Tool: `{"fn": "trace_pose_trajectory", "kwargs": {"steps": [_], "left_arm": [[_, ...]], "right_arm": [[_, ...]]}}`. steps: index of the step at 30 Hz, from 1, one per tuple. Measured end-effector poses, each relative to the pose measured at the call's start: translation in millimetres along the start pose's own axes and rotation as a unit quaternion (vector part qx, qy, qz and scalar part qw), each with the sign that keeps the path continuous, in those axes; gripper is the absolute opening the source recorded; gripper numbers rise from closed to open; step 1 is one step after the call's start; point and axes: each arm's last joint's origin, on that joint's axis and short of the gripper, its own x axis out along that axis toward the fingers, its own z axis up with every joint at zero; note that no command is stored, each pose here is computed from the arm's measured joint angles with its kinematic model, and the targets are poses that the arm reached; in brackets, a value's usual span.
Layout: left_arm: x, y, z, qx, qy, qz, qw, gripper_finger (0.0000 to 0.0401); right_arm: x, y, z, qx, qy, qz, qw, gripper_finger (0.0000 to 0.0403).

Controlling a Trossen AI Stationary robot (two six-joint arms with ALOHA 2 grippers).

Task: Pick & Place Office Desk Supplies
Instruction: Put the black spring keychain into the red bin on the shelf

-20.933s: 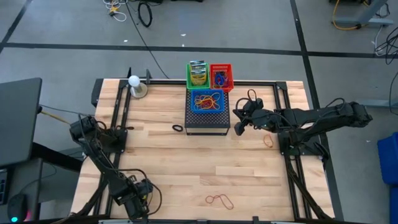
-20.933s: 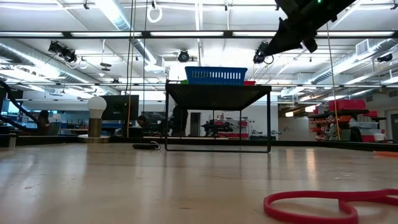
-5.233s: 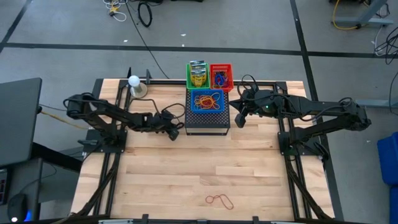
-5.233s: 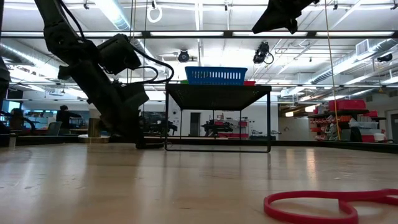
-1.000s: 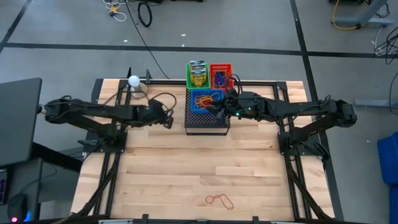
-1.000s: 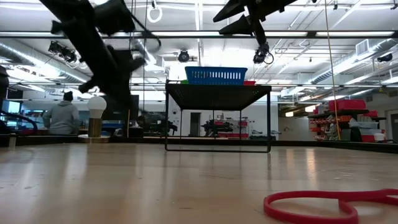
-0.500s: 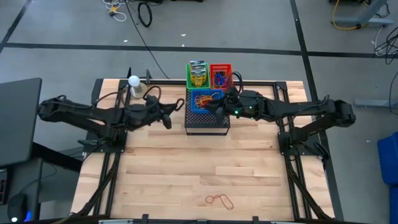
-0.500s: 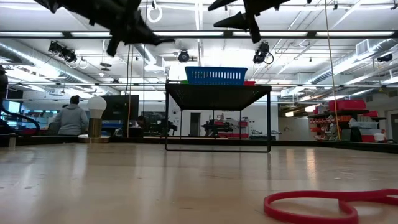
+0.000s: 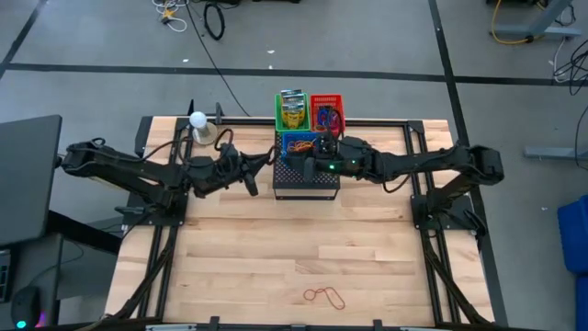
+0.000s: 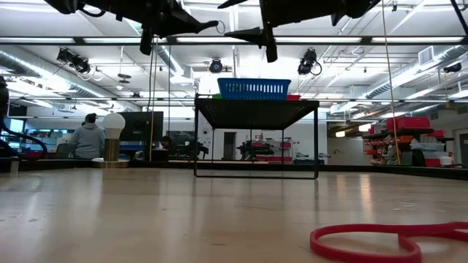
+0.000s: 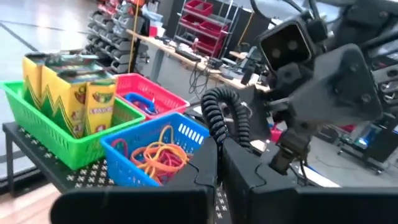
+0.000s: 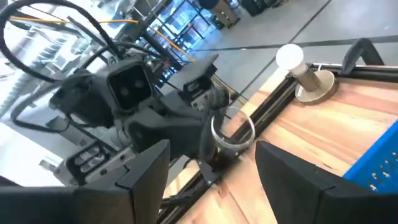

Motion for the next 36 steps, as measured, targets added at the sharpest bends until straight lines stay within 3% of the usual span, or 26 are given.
{"fn": "trace_pose_trajectory", "kwargs": {"steps": [6,12,17,24,28,36], "left_arm": [[-0.3,-4.6,-4.5,0.001,0.006,-0.009,1.0,0.0012],[6.5,-11.5,-5.0,0.017,0.009,-0.014,1.0,0.0012],[11.0,-16.0,-4.4,0.028,0.01,-0.021,0.999,0.0012],[11.0,-16.3,-4.4,0.027,0.011,-0.026,0.999,0.0014],[11.0,-16.3,-4.5,0.024,0.012,-0.026,0.999,0.003],[2.2,-12.9,7.4,0.019,0.003,-0.03,0.999,0.0099]], "right_arm": [[4.9,-8.7,3.9,0.005,-0.01,-0.005,1.0,0.0247],[9.8,-15.7,6.4,0.024,0.007,0.024,0.999,0.0235],[14.0,-16.8,3.8,0.024,0.02,0.038,0.999,0.0195],[13.6,-14.1,6.2,0.018,0.011,0.053,0.998,0.0106],[13.7,-14.2,6.1,0.011,0.011,0.052,0.999,0.0072],[4.4,-11.9,16.6,-0.021,0.012,0.049,0.999,0.0073]]}}
